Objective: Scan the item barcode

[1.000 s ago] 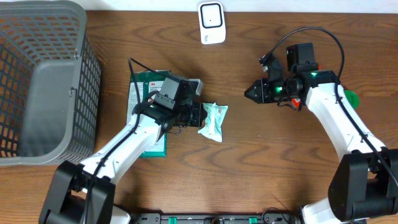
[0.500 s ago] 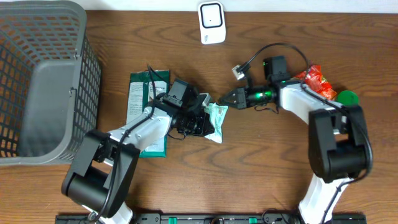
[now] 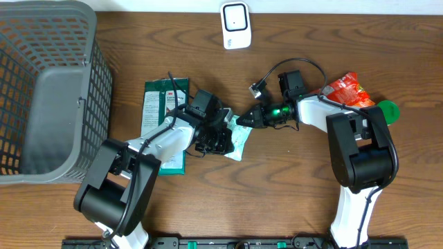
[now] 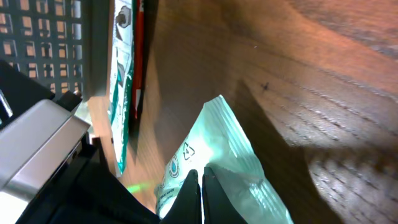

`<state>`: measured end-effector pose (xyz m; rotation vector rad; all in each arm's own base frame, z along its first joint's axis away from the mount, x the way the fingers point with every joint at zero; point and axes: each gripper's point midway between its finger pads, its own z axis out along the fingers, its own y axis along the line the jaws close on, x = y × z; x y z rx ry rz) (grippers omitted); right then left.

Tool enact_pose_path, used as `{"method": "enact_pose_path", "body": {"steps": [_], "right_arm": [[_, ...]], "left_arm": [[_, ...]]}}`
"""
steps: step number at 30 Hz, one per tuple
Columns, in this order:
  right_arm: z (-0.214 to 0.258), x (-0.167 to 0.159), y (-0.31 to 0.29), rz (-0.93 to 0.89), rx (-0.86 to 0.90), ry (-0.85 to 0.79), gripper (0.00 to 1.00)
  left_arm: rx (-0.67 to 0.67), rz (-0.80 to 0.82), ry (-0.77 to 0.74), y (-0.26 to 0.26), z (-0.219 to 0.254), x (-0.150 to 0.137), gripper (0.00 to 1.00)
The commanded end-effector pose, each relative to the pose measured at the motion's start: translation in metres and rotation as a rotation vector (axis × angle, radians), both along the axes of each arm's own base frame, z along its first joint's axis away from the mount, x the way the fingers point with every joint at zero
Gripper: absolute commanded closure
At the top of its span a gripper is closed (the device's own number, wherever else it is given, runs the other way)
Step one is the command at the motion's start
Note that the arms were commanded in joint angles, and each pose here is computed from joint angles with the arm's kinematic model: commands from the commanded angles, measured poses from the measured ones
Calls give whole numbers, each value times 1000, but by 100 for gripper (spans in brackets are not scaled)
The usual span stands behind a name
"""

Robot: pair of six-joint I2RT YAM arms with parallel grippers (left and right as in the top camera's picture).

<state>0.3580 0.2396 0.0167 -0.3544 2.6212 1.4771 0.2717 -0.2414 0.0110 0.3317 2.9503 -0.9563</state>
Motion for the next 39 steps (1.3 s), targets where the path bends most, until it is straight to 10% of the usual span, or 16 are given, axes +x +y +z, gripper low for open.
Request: {"method": "enact_pose_path", "body": {"steps": [1, 14, 23, 39], "right_arm": [[-30, 12, -23, -80, -148, 2, 99], [63, 29, -16, -64, -124, -265, 87], [30, 10, 12, -2, -300, -287, 94], [-5, -47, -11, 57, -541, -66, 95]], "left_arm": [[194, 9, -10, 34, -32, -2, 88], [92, 79, -133, 21, 44, 6, 77], [188, 42, -67, 21, 9, -19, 77], [365, 171, -217, 60, -12, 30, 77]]}}
